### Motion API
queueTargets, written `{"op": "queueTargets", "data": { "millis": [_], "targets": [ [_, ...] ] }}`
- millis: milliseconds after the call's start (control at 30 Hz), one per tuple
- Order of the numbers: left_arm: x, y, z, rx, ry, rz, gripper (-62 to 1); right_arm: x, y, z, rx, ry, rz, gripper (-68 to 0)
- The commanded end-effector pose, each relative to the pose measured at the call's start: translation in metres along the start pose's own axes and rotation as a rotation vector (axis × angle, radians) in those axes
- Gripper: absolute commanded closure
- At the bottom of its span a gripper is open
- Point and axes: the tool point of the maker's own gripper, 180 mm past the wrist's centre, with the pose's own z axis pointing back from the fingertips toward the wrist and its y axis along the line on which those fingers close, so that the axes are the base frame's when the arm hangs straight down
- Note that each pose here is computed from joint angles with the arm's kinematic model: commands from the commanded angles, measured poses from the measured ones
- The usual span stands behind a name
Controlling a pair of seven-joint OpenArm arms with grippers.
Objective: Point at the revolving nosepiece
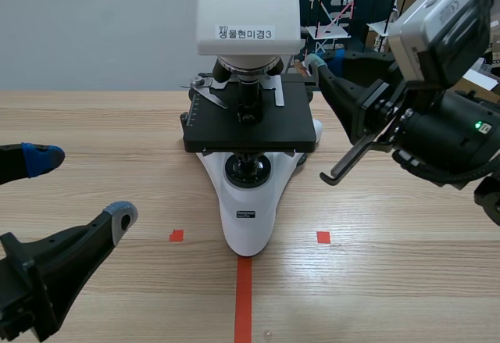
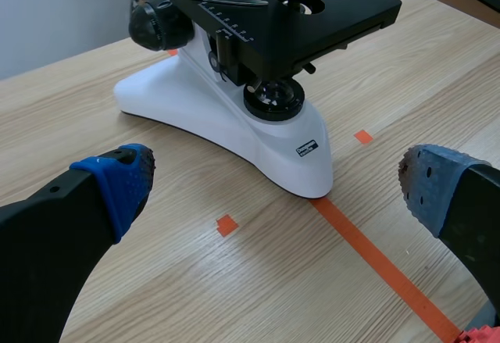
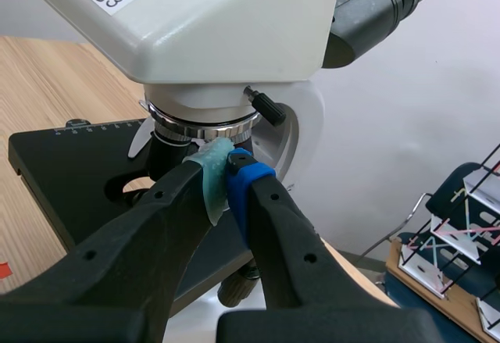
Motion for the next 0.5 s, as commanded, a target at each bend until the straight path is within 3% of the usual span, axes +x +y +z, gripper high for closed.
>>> {"op": "queueTargets", "data": {
  "millis": [0, 467],
  "targets": [
    [0.0087, -0.0035, -0.0009, -0.008, -0.034, 0.008, -62.3, 0.0085, -0.0083, -0.0028, -0.018, -0.033, 0.01, -0.8],
    [0.0087, -0.0035, -0.0009, -0.008, -0.034, 0.008, -62.3, 0.0056, -0.0083, -0.0025, -0.019, -0.021, 0.009, -0.8]
  ]
}}
